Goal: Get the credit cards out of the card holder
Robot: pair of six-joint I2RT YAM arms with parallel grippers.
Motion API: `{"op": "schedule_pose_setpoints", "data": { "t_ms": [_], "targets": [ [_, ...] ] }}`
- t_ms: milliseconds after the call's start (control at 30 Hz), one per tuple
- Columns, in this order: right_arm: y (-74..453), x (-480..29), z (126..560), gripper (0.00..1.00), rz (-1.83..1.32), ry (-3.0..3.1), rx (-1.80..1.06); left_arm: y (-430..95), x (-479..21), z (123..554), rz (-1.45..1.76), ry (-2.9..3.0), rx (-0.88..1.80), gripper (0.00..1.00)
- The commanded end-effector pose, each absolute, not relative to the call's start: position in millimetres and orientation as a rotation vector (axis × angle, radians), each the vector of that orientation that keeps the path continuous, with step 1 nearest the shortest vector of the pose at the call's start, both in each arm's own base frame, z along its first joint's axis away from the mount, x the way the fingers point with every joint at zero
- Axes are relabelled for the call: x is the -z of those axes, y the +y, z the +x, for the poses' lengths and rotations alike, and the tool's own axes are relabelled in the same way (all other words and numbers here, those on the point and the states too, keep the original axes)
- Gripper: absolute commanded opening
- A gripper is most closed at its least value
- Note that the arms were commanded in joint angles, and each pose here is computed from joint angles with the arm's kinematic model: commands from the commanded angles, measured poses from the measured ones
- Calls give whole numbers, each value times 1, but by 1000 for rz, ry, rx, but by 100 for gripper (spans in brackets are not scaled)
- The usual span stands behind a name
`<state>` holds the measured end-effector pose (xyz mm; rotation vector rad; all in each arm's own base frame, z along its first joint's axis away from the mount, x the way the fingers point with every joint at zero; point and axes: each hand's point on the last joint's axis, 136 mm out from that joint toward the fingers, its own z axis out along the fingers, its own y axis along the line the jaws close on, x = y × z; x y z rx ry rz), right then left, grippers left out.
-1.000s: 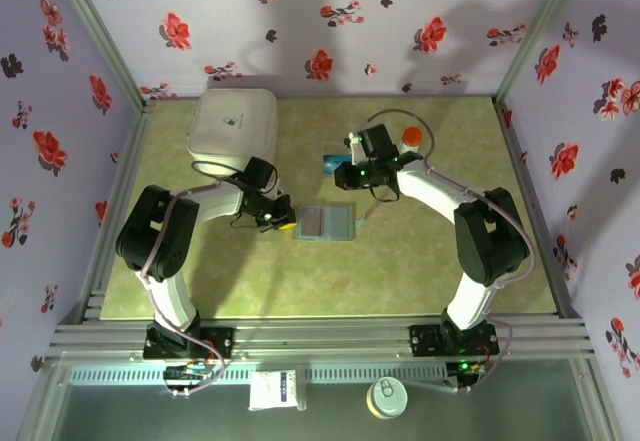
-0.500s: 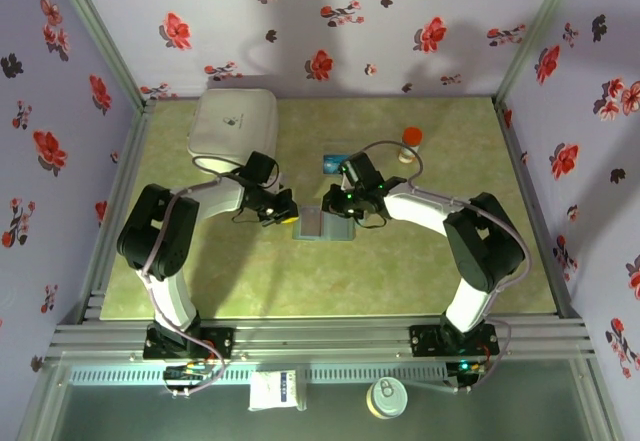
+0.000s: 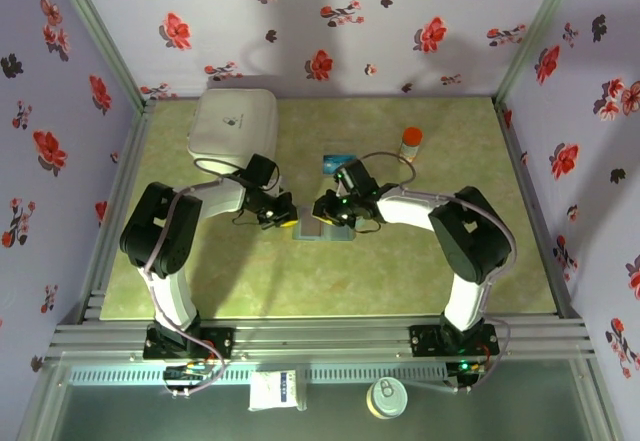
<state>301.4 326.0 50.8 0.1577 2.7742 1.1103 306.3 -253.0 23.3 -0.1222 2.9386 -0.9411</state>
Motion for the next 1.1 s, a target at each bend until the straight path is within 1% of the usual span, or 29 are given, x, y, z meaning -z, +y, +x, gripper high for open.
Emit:
{"op": "schedule_pose_setpoints", "data": {
  "t_ms": [0,200,533,800,1067],
  "targets": [
    [341,-53,301,25,133,2780,-1179,-246,-8,295,-97,2998,879,2],
    [346,-48,301,22,116,2798,-1189,-244,-6,294,-96,3010,859,2],
    [328,-31,299,21,95,2881,-995,-244,-6,298,-84,3012,839,2],
    [325,-28,299,21,75,2891,-955,-245,-8,300,-75,3005,838,2],
    [310,-28,300,20,84,2889,-849,-244,-6,301,-75,3011,831,2]
  ]
}}
